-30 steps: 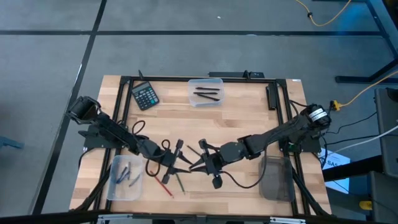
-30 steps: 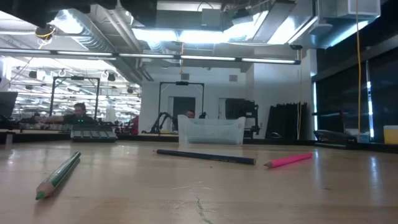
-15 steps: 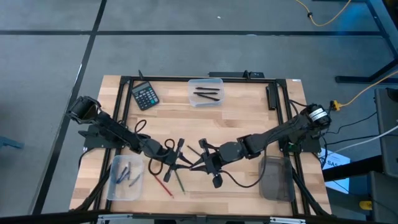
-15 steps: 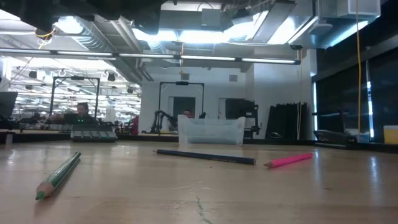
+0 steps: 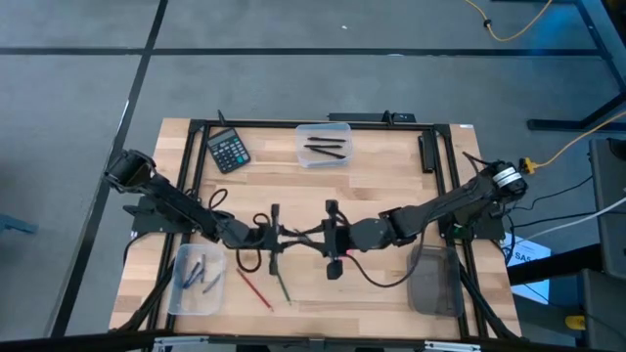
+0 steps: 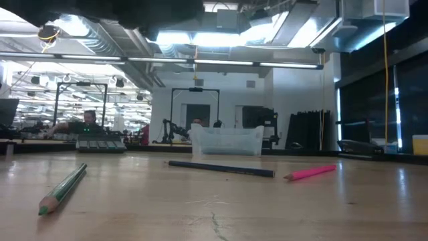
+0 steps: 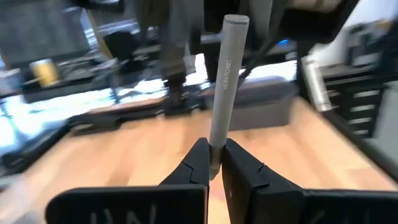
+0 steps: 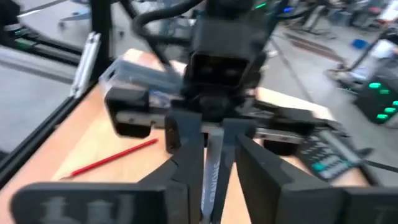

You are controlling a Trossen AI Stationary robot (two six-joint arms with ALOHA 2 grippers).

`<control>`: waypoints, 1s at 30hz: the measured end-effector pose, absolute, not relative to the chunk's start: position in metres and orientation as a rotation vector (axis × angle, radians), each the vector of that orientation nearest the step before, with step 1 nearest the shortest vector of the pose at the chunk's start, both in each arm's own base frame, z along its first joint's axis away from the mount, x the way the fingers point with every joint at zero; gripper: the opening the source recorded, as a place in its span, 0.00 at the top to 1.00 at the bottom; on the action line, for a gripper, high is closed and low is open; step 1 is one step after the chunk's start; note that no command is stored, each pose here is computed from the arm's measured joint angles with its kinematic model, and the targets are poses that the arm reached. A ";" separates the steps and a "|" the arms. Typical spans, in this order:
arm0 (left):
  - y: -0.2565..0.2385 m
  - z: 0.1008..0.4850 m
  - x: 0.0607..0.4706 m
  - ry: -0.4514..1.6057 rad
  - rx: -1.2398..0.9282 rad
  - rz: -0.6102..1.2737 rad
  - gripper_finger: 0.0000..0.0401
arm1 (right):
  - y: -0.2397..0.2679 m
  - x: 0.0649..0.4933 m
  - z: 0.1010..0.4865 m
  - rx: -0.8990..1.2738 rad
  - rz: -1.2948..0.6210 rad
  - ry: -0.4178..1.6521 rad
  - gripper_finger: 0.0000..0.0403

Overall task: Sort crayons/erasers/pens/pencils in bins
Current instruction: Put the gray crayon into the bottom transparent bin

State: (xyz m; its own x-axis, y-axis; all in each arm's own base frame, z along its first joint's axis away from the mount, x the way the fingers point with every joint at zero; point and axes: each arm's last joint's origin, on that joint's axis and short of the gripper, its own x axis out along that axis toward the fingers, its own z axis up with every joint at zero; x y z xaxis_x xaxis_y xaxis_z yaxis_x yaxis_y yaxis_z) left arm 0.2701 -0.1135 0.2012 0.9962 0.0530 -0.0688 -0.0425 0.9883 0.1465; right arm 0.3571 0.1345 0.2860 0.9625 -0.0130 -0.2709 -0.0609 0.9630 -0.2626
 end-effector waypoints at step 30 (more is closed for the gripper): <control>-0.155 0.212 0.139 0.674 -0.666 0.021 0.97 | 0.098 0.365 0.290 -0.425 0.113 0.290 0.67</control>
